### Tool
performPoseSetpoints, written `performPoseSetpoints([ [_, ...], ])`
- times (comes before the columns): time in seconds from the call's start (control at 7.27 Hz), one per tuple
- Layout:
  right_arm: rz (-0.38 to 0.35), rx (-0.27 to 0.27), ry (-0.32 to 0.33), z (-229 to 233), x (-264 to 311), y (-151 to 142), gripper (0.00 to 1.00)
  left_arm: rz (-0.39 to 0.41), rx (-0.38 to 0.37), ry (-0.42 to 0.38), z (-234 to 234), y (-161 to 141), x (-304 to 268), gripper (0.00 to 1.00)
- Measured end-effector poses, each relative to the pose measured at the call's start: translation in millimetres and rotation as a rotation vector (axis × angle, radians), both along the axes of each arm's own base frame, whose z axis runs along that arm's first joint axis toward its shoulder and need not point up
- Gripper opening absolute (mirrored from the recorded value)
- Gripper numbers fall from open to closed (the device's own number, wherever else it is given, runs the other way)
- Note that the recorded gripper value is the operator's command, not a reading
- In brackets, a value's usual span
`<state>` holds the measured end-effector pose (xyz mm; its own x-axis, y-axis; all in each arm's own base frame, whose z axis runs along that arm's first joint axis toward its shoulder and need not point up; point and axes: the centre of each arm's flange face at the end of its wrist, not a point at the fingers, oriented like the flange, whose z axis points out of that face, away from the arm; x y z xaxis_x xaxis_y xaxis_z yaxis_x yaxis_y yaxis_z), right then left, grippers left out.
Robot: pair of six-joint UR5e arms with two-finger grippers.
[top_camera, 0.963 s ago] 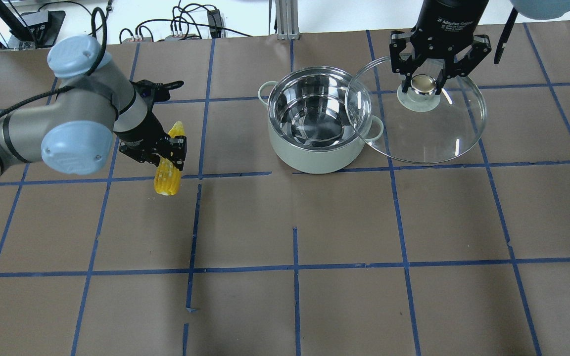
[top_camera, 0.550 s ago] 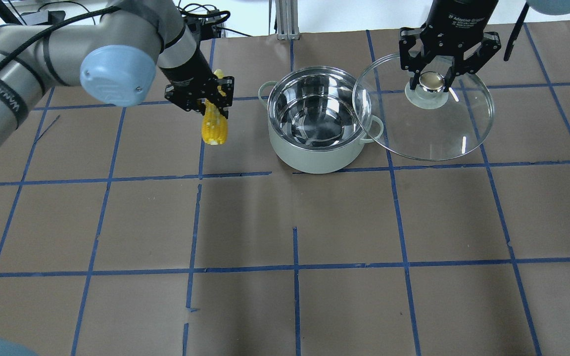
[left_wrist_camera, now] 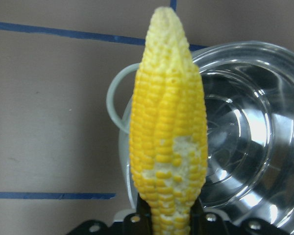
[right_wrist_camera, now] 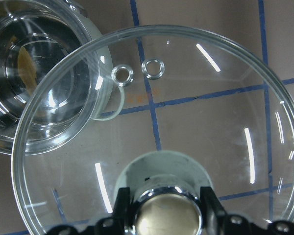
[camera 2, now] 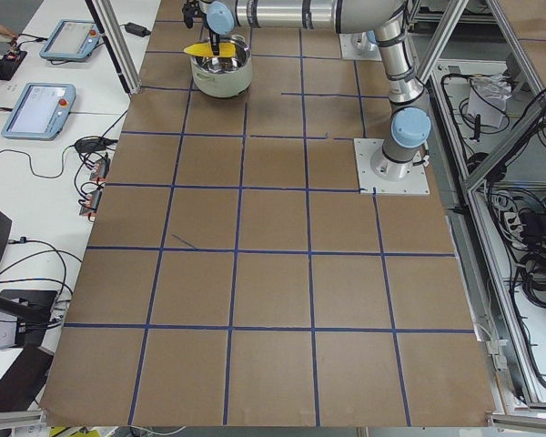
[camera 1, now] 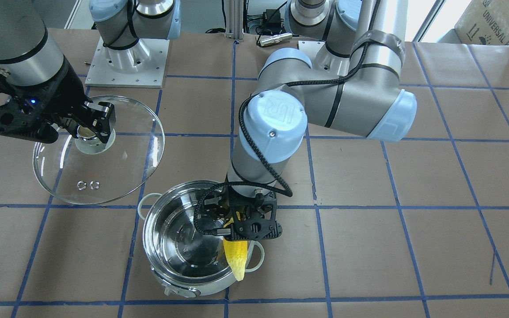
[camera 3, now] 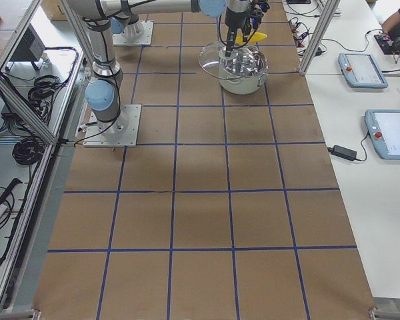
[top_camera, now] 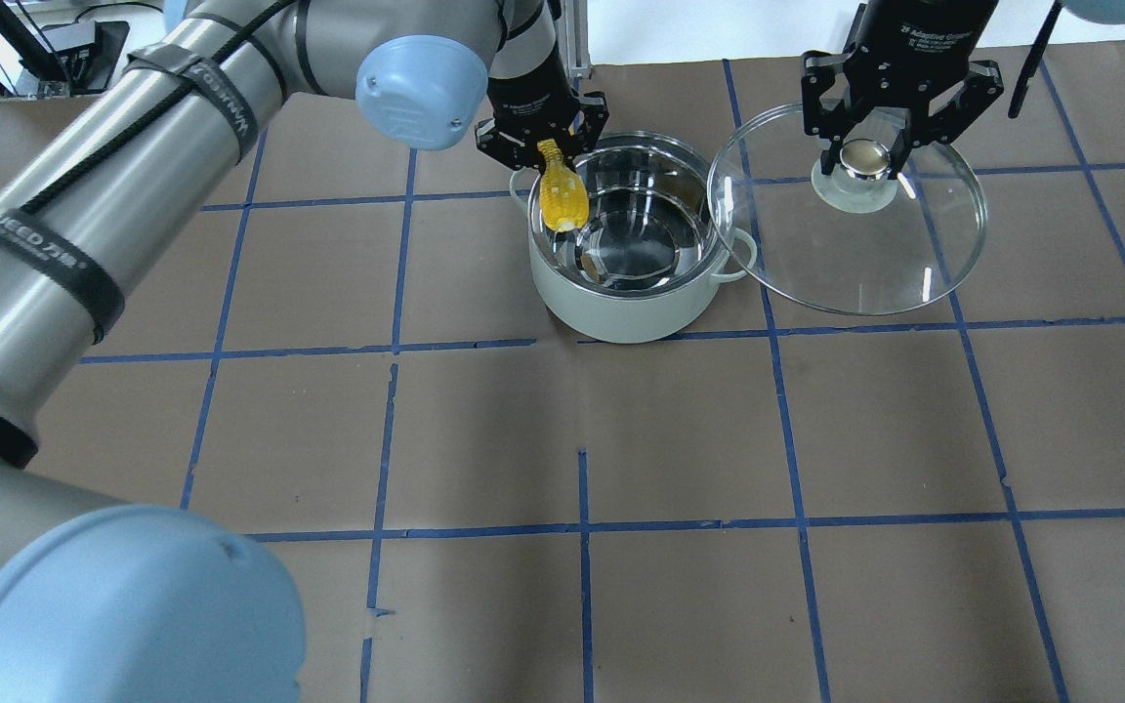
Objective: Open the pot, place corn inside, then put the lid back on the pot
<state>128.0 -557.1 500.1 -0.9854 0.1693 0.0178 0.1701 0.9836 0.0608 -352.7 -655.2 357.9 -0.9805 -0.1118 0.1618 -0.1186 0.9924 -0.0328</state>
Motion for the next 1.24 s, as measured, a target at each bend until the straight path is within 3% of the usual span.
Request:
performPoseSetpoints([
  [0.28, 0.004, -0.006, 0.010, 3.7, -1.9, -1.6, 0.38, -0.007, 0.008, -0.008, -24.9, -8.2, -24.0, 0.17],
  [0.41, 0.006, -0.006, 0.013, 5.1, -2.4, -1.8, 0.39, -0.015, 0.012, -0.011, -39.4, -11.0, -30.7, 0.31],
  [0.55, 0.007, -0.005, 0.015, 5.3, -2.9, -2.1, 0.40, -0.023, 0.021, -0.015, -52.5, -11.3, -36.6, 0.98],
  [1.24, 0.005, -0.003, 0.013, 5.2, -12.2, -4.0, 0.39, -0.038, 0.033, -0.023, -51.5, -0.6, -44.0, 1.00],
])
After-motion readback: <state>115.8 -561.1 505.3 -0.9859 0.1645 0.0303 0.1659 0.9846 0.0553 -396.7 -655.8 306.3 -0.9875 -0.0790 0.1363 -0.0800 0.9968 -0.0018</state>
